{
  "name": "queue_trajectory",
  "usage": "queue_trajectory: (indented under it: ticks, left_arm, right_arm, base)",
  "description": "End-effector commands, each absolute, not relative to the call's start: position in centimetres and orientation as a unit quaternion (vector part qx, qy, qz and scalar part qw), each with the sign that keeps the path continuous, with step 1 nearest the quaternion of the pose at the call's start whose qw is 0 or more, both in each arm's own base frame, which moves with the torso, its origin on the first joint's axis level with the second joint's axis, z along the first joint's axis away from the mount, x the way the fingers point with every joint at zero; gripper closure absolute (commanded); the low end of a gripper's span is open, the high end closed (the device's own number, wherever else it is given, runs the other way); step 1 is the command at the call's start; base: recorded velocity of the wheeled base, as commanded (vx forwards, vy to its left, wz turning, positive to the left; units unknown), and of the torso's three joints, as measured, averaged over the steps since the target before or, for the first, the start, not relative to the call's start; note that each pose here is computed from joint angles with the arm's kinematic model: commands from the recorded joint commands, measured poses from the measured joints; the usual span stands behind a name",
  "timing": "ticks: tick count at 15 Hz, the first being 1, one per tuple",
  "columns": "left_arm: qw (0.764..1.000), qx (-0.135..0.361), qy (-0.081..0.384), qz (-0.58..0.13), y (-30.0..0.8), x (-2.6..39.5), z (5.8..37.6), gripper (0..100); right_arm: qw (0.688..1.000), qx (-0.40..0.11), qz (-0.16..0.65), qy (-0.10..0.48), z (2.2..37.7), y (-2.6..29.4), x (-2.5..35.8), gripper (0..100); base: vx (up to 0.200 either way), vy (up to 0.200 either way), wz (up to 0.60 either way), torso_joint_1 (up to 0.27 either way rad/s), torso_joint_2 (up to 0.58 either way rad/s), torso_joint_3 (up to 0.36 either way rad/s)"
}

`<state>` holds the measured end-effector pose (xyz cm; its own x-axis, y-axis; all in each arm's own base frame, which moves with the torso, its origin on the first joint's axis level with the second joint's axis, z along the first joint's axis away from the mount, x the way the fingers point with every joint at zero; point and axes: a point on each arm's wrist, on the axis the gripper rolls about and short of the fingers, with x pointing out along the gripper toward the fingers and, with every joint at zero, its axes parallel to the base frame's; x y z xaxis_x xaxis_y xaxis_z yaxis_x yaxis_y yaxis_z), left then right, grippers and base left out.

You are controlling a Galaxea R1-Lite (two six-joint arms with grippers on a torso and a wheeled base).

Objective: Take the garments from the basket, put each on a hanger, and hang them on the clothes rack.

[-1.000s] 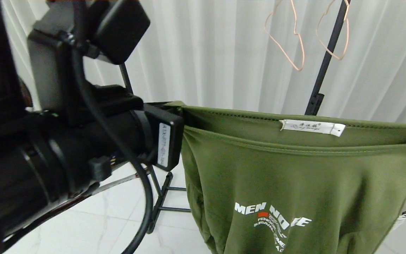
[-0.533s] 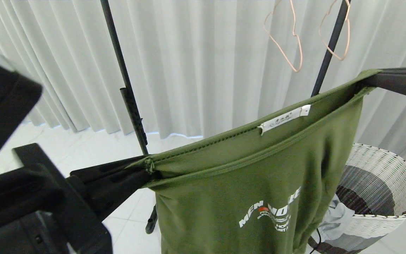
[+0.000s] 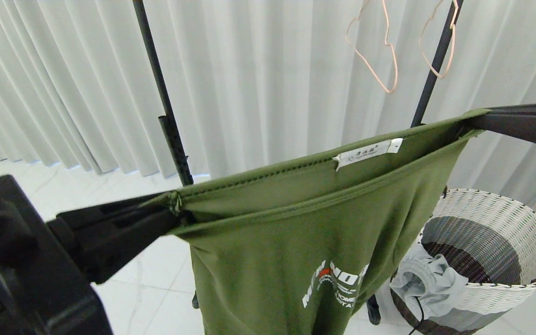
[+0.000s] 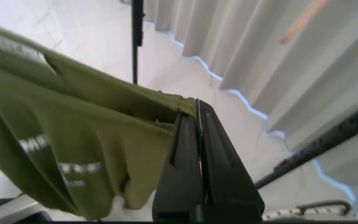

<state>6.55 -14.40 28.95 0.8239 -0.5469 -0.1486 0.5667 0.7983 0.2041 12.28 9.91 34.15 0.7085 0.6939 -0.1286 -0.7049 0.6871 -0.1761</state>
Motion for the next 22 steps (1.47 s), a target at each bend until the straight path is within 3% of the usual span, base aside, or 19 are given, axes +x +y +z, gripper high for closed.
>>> queue_trajectory:
  ticks: [1,5,9,16,22]
  left_arm:
    - [0.962,0.119,0.031,-0.243,-15.1,8.8,30.8,100]
    - [0.973,0.094,-0.002,-0.209,-16.8,11.5,34.7,100]
    - [0.966,0.134,0.036,-0.217,-17.4,11.5,31.6,100]
    - [0.966,0.132,-0.002,-0.22,-17.0,11.1,34.0,100]
    - [0.967,0.133,-0.003,-0.219,-17.0,11.1,34.1,100]
  right_arm:
    - [0.925,-0.103,0.365,0.015,35.2,8.7,11.5,100]
    - [0.924,-0.11,0.365,0.028,36.6,7.1,9.4,100]
    - [0.915,-0.124,0.38,0.06,34.4,6.5,8.0,100]
    - [0.928,-0.129,0.343,0.059,34.4,6.3,8.1,100]
    - [0.929,-0.131,0.34,0.067,34.2,6.7,8.6,100]
  base:
    - [0.0,0.0,0.0,0.0,0.0,0.0]
    - [0.0,0.0,0.0,0.0,0.0,0.0]
    - [0.0,0.0,0.0,0.0,0.0,0.0]
    - [0.0,0.0,0.0,0.0,0.0,0.0]
    - [0.0,0.0,0.0,0.0,0.0,0.0]
